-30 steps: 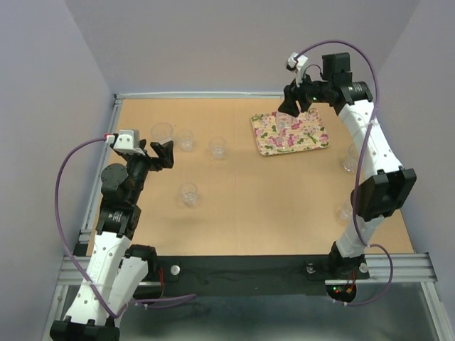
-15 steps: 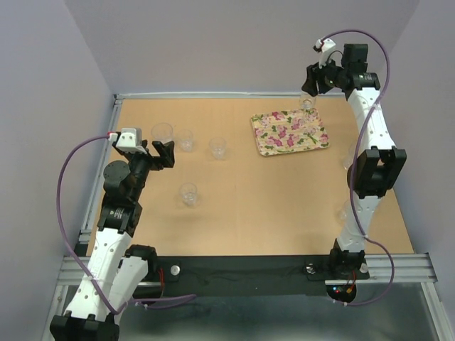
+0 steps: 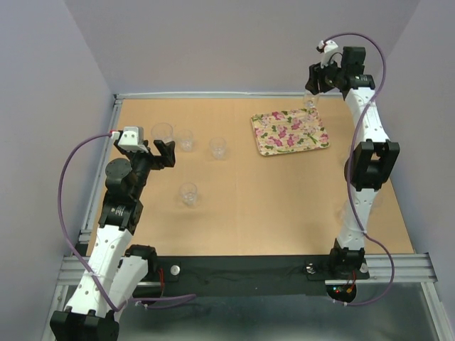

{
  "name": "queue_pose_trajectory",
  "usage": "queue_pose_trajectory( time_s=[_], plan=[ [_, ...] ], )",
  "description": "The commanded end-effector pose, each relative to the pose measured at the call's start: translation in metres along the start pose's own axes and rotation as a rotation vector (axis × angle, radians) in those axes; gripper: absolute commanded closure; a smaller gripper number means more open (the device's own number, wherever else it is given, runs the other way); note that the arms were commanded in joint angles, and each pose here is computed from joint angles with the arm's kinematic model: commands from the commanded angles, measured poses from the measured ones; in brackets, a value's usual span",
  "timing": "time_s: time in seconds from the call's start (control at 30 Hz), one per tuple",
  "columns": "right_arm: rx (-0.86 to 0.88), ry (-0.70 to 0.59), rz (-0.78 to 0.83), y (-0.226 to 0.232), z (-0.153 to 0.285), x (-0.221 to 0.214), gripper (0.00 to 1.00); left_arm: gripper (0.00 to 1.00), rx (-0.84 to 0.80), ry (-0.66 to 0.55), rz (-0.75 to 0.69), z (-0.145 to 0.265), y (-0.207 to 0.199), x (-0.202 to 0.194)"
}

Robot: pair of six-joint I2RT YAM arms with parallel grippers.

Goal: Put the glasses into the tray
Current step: Place the glass into the tray

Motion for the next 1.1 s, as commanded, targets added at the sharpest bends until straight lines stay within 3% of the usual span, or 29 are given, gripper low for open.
queue_pose_trajectory(
  time_s=[0.0, 0.37, 0.5, 0.87, 1.07],
  plan=[
    [-0.055, -0.190, 0.063, -0.012, 0.019, 0.056, 0.57, 0.01, -0.009, -0.041, -0.018, -0.002, -0.001, 0.005],
    [-0.091, -0.186, 0.028, -0.032, 0.013, 0.046, 0.50, 0.02, -0.009, -0.040, -0.018, -0.002, -0.001, 0.005],
    [-0.085, -0.177, 0.013, -0.035, 0.011, 0.040, 0.37, 0.02, -0.010, -0.041, -0.018, -0.002, -0.001, 0.006],
    [-0.093, -0.168, -0.006, -0.036, 0.010, 0.036, 0.21, 0.02, -0.012, -0.046, -0.020, -0.001, -0.002, 0.006],
    [-0.119, -0.198, -0.002, -0.034, 0.024, 0.048, 0.07, 0.02, -0.016, -0.046, -0.019, -0.001, -0.002, 0.006]
  ],
)
Point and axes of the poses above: each gripper's point midway between its finger pads, its own z axis back along the fingers, its own y axis along the line the jaws close on, x = y × z, the point moved 5 cm from there along z, back along the fingers, and after that the axes turned 10 degrees about -z, right-handed, at the moved point
